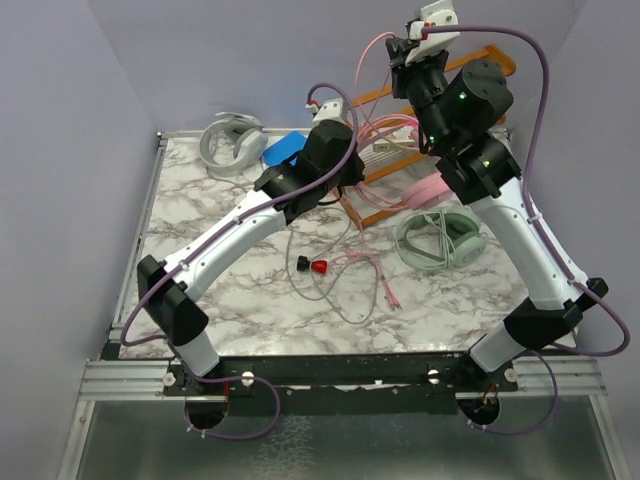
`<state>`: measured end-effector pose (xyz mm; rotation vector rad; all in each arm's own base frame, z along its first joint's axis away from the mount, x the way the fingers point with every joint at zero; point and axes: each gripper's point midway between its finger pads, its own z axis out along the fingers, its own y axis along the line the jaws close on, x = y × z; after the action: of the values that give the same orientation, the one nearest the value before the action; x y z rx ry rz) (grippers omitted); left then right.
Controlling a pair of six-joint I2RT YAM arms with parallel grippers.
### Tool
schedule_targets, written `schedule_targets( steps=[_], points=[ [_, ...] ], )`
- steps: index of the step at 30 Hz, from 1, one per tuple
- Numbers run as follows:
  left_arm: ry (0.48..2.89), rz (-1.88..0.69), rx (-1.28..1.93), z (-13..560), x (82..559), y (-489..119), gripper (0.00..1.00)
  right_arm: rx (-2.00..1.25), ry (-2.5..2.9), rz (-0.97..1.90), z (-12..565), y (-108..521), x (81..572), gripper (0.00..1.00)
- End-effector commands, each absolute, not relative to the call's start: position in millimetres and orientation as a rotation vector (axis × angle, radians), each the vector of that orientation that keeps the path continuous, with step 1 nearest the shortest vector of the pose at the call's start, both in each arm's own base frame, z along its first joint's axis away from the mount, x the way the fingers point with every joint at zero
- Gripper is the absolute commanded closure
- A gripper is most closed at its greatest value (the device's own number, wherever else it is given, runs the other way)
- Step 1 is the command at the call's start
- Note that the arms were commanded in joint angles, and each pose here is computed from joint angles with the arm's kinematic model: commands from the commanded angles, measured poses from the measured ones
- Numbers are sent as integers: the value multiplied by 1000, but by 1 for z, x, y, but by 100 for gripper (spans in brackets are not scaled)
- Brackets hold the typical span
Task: Wrap the headphones
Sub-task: Wrap the headphones cable around the headphones.
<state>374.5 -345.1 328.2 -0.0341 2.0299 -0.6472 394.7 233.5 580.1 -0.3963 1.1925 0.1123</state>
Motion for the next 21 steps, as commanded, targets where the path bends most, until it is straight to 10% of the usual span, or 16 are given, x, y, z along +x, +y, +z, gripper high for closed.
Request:
schedule_targets(
  steps=[1, 21],
  points=[
    [1736, -878, -64, 421, 347, -333, 100, -358, 1199, -62, 574, 215, 407, 99],
    [1384, -755, 99, 479, 266, -227, 100, -716, 1169, -160, 543, 232, 396, 99]
  ],
)
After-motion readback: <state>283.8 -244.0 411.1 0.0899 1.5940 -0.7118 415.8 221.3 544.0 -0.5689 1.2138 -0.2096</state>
